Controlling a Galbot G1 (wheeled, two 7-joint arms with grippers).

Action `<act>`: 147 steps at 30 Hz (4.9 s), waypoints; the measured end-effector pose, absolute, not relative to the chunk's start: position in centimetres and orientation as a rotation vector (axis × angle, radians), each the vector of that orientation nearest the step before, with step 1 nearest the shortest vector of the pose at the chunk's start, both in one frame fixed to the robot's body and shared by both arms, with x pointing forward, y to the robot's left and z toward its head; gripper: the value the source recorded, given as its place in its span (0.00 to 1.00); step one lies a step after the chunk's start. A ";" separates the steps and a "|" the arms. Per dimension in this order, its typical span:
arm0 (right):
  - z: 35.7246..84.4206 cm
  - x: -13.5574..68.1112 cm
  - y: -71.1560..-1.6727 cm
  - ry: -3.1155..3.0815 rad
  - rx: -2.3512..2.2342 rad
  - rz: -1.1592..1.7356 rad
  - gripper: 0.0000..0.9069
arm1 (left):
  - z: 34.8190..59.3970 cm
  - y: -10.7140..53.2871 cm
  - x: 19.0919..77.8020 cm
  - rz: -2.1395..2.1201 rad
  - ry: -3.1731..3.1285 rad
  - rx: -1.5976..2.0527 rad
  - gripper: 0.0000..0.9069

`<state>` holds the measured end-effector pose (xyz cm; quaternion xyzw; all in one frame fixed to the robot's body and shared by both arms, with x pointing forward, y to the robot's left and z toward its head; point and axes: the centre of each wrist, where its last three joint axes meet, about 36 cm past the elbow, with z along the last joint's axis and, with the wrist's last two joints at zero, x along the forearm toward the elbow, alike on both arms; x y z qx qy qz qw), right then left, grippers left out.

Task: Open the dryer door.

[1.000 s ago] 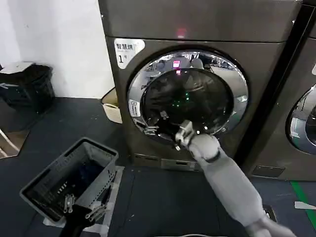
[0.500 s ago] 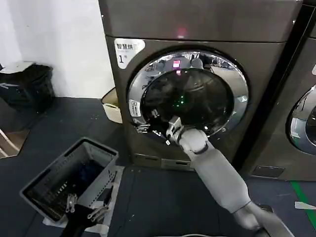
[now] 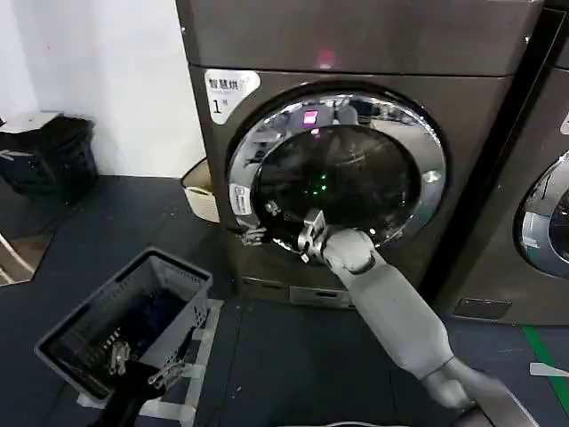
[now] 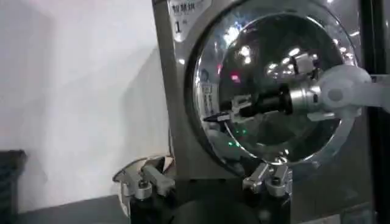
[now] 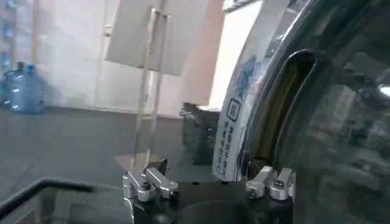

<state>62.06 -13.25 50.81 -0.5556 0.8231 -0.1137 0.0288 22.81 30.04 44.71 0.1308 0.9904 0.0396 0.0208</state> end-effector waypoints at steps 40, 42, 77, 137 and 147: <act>48.8 51.3 -29.5 1.983 -2.364 -0.203 1.00 | 45.1 41.2 40.0 0.016 2.904 0.758 1.00; 48.8 50.8 -30.0 1.966 -2.367 -0.201 1.00 | 45.3 40.5 40.6 0.039 2.878 0.833 1.00; 52.7 34.2 -58.8 2.824 -0.919 -0.335 1.00 | 43.7 21.5 45.3 -0.133 2.506 1.706 1.00; 68.2 0.0 -60.6 2.392 1.620 -0.804 1.00 | 44.2 -13.1 51.2 -0.065 2.183 1.915 1.00; 68.2 -0.1 -61.1 2.381 1.633 -0.801 1.00 | 42.6 -11.7 54.1 0.084 2.267 1.749 1.00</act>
